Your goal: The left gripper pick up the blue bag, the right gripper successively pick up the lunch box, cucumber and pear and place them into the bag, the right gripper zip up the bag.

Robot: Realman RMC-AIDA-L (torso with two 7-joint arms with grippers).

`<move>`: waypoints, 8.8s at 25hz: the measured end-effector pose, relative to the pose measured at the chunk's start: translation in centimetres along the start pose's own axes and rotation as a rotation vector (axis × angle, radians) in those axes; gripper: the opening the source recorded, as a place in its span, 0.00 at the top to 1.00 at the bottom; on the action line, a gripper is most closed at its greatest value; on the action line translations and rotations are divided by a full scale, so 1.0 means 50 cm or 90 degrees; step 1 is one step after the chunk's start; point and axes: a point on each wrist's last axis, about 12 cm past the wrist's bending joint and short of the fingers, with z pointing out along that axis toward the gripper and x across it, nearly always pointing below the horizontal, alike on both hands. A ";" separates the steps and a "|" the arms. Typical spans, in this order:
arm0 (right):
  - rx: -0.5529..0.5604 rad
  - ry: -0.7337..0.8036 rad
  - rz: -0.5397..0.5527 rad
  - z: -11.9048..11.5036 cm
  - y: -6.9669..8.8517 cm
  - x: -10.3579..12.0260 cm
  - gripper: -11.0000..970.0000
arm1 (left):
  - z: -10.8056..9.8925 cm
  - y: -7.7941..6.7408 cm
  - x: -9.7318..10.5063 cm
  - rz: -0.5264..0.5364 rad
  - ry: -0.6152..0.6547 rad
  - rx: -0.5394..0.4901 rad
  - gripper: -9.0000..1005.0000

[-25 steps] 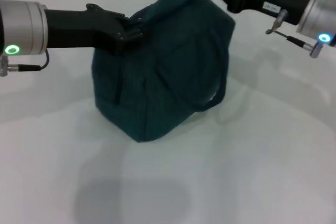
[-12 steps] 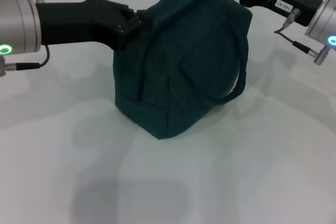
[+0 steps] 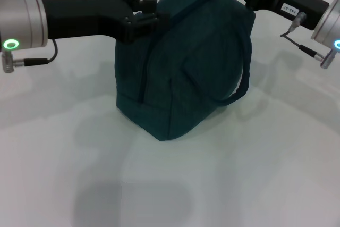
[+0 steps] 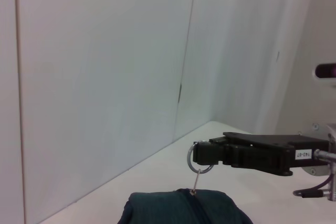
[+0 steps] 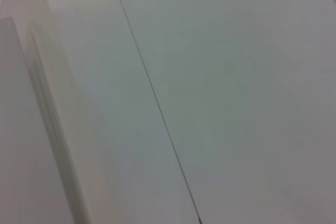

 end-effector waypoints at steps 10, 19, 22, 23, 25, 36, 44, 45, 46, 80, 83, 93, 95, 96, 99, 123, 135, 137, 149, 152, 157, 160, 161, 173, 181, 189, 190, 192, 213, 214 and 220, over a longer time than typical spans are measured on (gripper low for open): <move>0.001 0.001 -0.002 -0.002 -0.001 0.000 0.97 | 0.043 -0.010 0.008 0.033 0.013 0.014 0.41; 0.000 0.002 -0.004 -0.003 -0.001 0.001 0.97 | 0.057 -0.005 0.019 0.043 0.034 -0.002 0.17; -0.001 0.004 -0.005 -0.001 0.000 0.001 0.97 | 0.059 0.001 0.026 0.035 0.035 -0.012 0.14; -0.002 0.004 -0.006 -0.001 0.000 0.001 0.97 | 0.060 0.004 0.028 0.032 0.035 -0.017 0.13; -0.002 0.005 -0.006 -0.001 0.000 0.001 0.97 | 0.060 0.007 0.032 0.027 0.035 -0.023 0.12; -0.001 0.005 -0.007 -0.001 -0.001 0.001 0.97 | 0.067 0.011 0.046 0.016 0.045 -0.019 0.12; -0.001 0.006 -0.007 -0.001 -0.001 0.001 0.97 | 0.069 0.010 0.050 0.017 0.047 -0.017 0.16; -0.001 0.006 -0.007 -0.001 -0.001 0.001 0.97 | 0.070 0.010 0.051 0.016 0.048 -0.017 0.17; 0.000 0.006 -0.007 -0.001 -0.001 0.001 0.97 | 0.071 0.011 0.052 0.014 0.049 -0.016 0.18; 0.019 -0.015 0.049 -0.017 -0.007 0.006 0.97 | 0.072 -0.001 0.047 0.052 0.027 0.008 0.80; 0.021 -0.018 0.073 -0.018 -0.007 0.008 0.97 | 0.073 -0.003 0.045 0.062 0.026 0.010 0.82; 0.040 -0.035 0.121 -0.028 -0.014 0.015 0.97 | 0.077 -0.008 0.043 0.089 0.021 0.018 0.89; 0.041 -0.037 0.122 -0.029 -0.014 0.015 0.97 | 0.077 -0.007 0.043 0.092 0.022 0.019 0.91; 0.041 -0.037 0.123 -0.029 -0.014 0.014 0.97 | 0.077 -0.007 0.043 0.093 0.022 0.019 0.91; 0.042 -0.042 0.124 -0.030 -0.015 0.013 0.97 | 0.079 -0.007 0.042 0.094 0.022 0.020 0.93; 0.117 -0.110 0.348 -0.090 -0.040 0.045 0.97 | 0.066 -0.018 0.006 0.117 -0.077 0.039 0.95; 0.158 -0.128 0.414 -0.111 -0.051 0.063 0.97 | 0.038 -0.031 -0.005 0.146 -0.144 0.036 0.95; 0.151 -0.126 0.412 -0.107 -0.049 0.061 0.97 | 0.038 -0.031 -0.004 0.147 -0.144 0.035 0.95; 0.140 -0.118 0.404 -0.108 -0.043 0.064 0.97 | 0.039 -0.030 -0.003 0.138 -0.146 0.037 0.95; 0.126 -0.113 0.401 -0.106 -0.038 0.063 0.97 | 0.040 -0.030 -0.004 0.138 -0.144 0.038 0.95; 0.124 -0.114 0.398 -0.119 -0.041 0.060 0.89 | 0.043 -0.027 -0.001 0.133 -0.141 0.034 0.95; 0.124 -0.121 0.388 -0.142 -0.046 0.054 0.80 | 0.049 -0.020 0.007 0.117 -0.139 0.030 0.95; 0.126 -0.123 0.385 -0.152 -0.049 0.052 0.69 | 0.053 -0.017 0.010 0.111 -0.139 0.028 0.95; 0.140 -0.171 0.364 -0.214 -0.062 0.033 0.26 | 0.108 0.015 0.057 0.032 -0.168 0.032 0.94; 0.131 -0.174 0.359 -0.219 -0.060 0.029 0.12 | 0.142 0.037 0.113 -0.013 -0.189 0.023 0.89; 0.127 -0.174 0.358 -0.220 -0.059 0.028 0.10 | 0.128 0.043 0.131 -0.015 -0.238 -0.008 0.71; 0.126 -0.173 0.357 -0.220 -0.059 0.028 0.10 | 0.127 0.043 0.132 -0.017 -0.240 -0.009 0.67; 0.120 -0.156 0.343 -0.218 -0.059 0.026 0.10 | 0.125 0.041 0.133 -0.023 -0.245 -0.004 0.59; -0.232 0.029 -0.094 -0.141 0.058 -0.014 0.10 | -0.051 0.083 0.061 0.032 -0.160 0.153 0.13; -0.279 0.056 -0.153 -0.128 0.079 0.001 0.10 | -0.064 0.078 0.069 0.039 -0.157 0.164 0.13; -0.355 0.147 -0.223 -0.088 0.120 0.041 0.10 | -0.126 0.037 0.148 0.085 -0.161 0.209 0.13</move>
